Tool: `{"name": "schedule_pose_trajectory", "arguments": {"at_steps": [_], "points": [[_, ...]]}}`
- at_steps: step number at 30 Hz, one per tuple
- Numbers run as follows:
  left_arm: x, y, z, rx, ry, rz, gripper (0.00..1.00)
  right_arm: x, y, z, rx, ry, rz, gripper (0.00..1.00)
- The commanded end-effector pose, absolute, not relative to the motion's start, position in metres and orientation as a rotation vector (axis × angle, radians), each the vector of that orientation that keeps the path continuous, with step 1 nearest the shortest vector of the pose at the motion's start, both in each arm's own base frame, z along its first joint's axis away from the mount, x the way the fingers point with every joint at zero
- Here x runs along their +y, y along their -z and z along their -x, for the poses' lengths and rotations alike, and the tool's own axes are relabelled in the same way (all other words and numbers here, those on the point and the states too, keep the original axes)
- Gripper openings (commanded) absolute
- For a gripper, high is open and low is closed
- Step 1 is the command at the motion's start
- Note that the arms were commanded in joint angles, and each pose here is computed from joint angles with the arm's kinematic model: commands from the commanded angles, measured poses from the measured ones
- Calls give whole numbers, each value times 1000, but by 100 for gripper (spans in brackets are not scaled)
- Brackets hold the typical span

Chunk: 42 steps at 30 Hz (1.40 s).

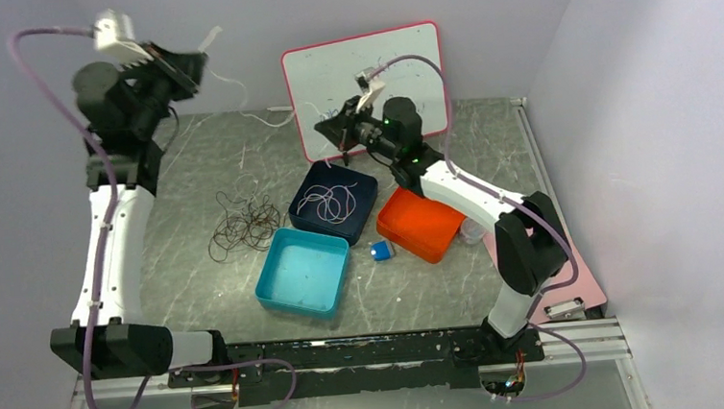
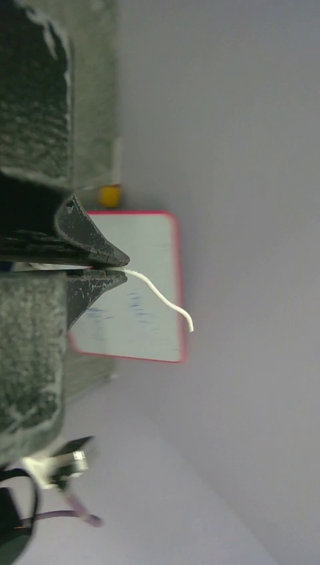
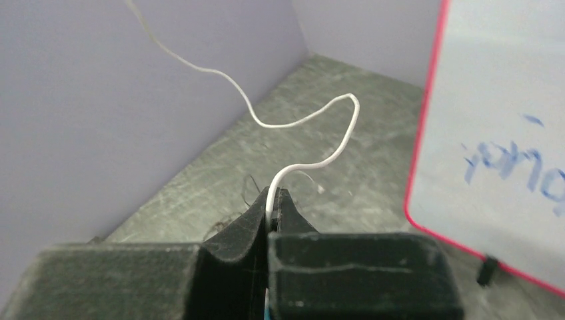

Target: Untangle the cables

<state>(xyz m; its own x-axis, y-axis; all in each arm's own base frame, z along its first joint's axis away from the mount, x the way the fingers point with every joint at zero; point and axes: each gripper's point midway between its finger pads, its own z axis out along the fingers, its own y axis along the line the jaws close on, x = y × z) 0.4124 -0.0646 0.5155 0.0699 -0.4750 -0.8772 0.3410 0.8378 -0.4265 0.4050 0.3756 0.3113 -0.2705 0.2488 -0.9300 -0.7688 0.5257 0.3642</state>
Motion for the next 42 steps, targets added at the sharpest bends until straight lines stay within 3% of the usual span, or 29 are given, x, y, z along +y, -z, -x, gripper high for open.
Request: {"name": "schedule_pose_trajectory", "arguments": {"at_steps": [1,13,28,42], "points": [[-118,-464,-394,1531,741,18,7,335,-292,-416,1651,-1024,344,0],[-197,-320,-383,1864,839,-100,7,308,-270,-397,1718,-1013,331,0],[-229,-201,-388,2089,865,-112,7,317,-234,-398,1760,-1045,367,0],[-223,-94,-384,2315,691,-58,7,349,-148,-386,1956,-965,538,0]]}}
